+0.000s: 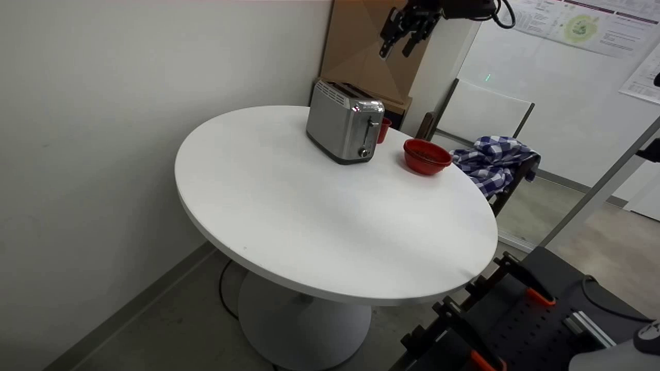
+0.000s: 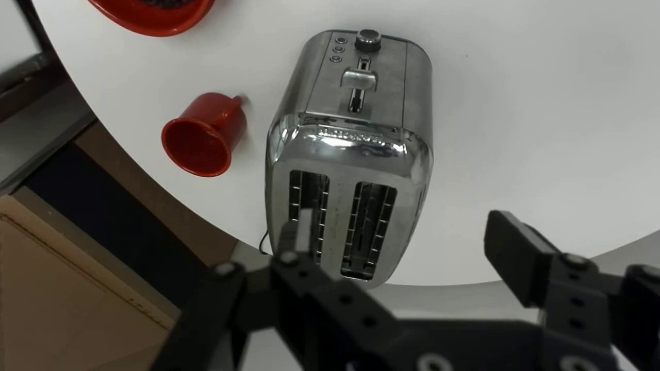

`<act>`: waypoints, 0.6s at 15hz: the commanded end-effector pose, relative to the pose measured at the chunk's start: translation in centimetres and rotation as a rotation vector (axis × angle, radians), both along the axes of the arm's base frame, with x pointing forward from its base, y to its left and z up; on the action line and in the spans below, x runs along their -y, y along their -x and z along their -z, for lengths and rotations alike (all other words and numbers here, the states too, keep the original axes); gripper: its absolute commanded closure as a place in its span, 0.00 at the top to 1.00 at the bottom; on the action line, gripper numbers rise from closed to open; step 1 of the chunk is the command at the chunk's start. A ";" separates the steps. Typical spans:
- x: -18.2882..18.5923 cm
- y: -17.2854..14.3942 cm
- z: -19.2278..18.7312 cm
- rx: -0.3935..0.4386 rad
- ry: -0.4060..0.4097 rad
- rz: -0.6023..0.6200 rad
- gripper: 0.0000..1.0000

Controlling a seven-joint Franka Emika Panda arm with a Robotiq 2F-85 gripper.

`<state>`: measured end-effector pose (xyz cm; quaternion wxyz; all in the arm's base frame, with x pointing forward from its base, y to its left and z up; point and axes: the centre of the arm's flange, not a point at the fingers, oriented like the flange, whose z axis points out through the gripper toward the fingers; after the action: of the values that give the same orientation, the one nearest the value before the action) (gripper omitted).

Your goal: Press down on the press handle on the toaster

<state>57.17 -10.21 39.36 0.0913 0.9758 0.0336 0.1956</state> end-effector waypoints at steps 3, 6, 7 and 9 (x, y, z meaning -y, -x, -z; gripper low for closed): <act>2.3 -2.4 3.0 -0.030 -0.060 0.007 0.35; 2.3 -2.8 4.7 -0.062 -0.111 -0.037 0.13; 2.3 -3.1 5.2 -0.065 -0.121 -0.049 0.05; 2.1 -3.7 6.5 -0.068 -0.143 -0.081 0.00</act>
<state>59.10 -11.60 33.96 0.0338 0.9839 0.0412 0.1705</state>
